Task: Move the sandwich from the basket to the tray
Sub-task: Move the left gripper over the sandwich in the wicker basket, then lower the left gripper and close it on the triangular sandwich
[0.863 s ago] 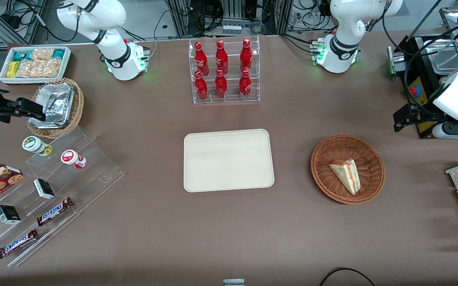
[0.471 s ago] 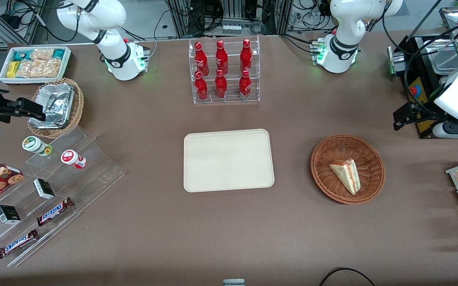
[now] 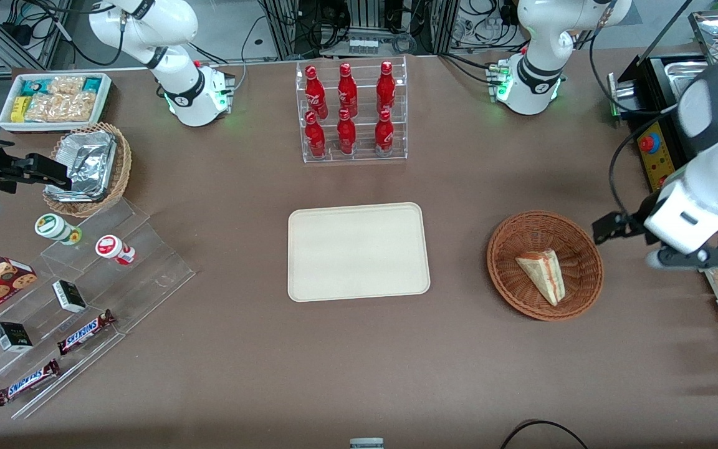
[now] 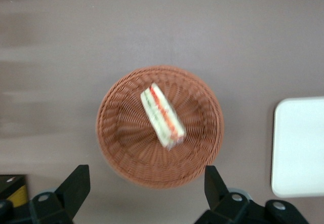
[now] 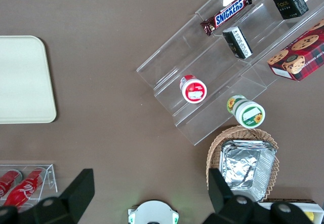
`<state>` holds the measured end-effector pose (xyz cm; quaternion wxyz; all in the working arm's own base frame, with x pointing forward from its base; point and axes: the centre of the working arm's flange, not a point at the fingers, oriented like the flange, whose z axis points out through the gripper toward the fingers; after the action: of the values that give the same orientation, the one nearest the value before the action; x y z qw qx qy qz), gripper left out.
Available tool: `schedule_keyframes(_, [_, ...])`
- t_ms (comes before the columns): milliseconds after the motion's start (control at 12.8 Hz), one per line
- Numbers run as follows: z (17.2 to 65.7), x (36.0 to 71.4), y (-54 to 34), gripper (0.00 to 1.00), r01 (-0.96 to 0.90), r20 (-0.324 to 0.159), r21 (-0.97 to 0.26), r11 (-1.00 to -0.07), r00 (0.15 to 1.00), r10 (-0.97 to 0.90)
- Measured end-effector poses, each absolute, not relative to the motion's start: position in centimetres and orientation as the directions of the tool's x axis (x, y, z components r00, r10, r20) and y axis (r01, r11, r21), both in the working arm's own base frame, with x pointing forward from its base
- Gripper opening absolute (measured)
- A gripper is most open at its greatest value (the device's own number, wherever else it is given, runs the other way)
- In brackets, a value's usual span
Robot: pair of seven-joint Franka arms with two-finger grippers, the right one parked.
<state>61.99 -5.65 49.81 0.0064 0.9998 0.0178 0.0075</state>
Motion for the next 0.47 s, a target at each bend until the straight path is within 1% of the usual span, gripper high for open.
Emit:
schedule_keyframes(314, [42.4, 61.9, -8.7, 1.0, 0.09, 0.046, 0.022, -0.996, 0.995, 0.091])
schedule_keyframes(471, [39.6, 61.3, -8.4, 1.0, 0.103, 0.046, 0.009, -0.995, 0.994, 0.104])
